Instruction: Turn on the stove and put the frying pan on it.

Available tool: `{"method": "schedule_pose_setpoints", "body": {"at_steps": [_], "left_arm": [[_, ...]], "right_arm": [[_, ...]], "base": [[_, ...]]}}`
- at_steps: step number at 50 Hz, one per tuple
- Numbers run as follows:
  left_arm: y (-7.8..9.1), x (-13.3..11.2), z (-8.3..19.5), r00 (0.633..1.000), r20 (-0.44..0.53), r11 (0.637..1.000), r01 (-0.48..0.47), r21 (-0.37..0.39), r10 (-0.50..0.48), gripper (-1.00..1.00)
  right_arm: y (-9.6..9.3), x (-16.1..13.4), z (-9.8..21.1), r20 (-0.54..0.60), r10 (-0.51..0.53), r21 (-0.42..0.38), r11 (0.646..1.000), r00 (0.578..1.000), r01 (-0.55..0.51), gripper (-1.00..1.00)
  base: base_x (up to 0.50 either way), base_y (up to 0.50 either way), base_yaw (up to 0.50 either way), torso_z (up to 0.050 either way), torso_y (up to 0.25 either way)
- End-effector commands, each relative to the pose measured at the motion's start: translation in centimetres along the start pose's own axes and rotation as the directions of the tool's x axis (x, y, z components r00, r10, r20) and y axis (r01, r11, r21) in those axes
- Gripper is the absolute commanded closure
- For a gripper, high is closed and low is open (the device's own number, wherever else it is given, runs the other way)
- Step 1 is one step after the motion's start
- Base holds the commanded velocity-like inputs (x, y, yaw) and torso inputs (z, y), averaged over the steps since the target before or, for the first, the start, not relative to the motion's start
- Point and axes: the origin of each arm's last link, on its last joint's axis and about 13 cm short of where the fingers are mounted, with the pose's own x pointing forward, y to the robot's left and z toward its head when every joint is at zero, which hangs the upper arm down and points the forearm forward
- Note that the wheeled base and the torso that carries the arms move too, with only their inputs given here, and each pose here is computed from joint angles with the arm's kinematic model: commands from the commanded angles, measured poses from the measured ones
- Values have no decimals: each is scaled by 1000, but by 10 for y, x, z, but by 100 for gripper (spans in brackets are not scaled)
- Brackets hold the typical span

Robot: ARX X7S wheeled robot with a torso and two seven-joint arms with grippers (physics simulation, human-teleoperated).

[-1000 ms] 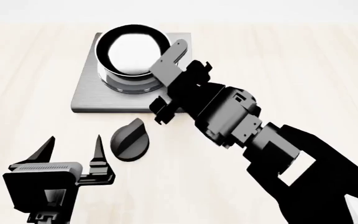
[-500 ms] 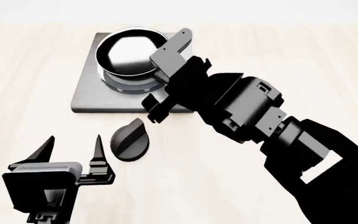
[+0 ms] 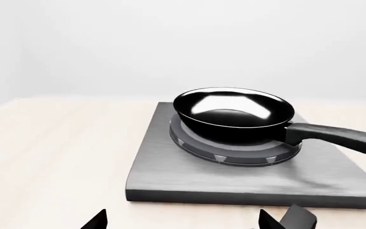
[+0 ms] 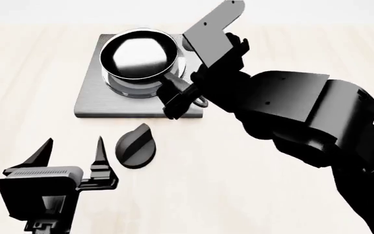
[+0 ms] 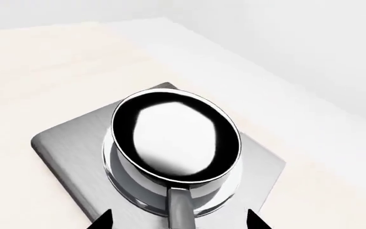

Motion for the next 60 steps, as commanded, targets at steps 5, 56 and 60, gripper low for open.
{"method": "schedule_pose_setpoints", "body": {"at_steps": [5, 56, 60], "left_arm": [[2, 1, 14, 995, 96, 1000, -29, 1, 28, -100], [31, -34, 94, 690, 684, 970, -132, -203, 238, -100], [32, -35, 97, 663, 704, 965, -138, -221, 256, -100]], "right_arm": [[4, -65, -5, 223, -191, 25, 981, 956, 190, -100], [60, -220, -65, 652, -699, 348, 621, 294, 702, -100], [55, -238, -68, 609, -763, 470, 568, 216, 676, -100]], "base": [[0, 0, 0, 0, 0], [0, 0, 0, 0, 0], [0, 0, 0, 0, 0]]}}
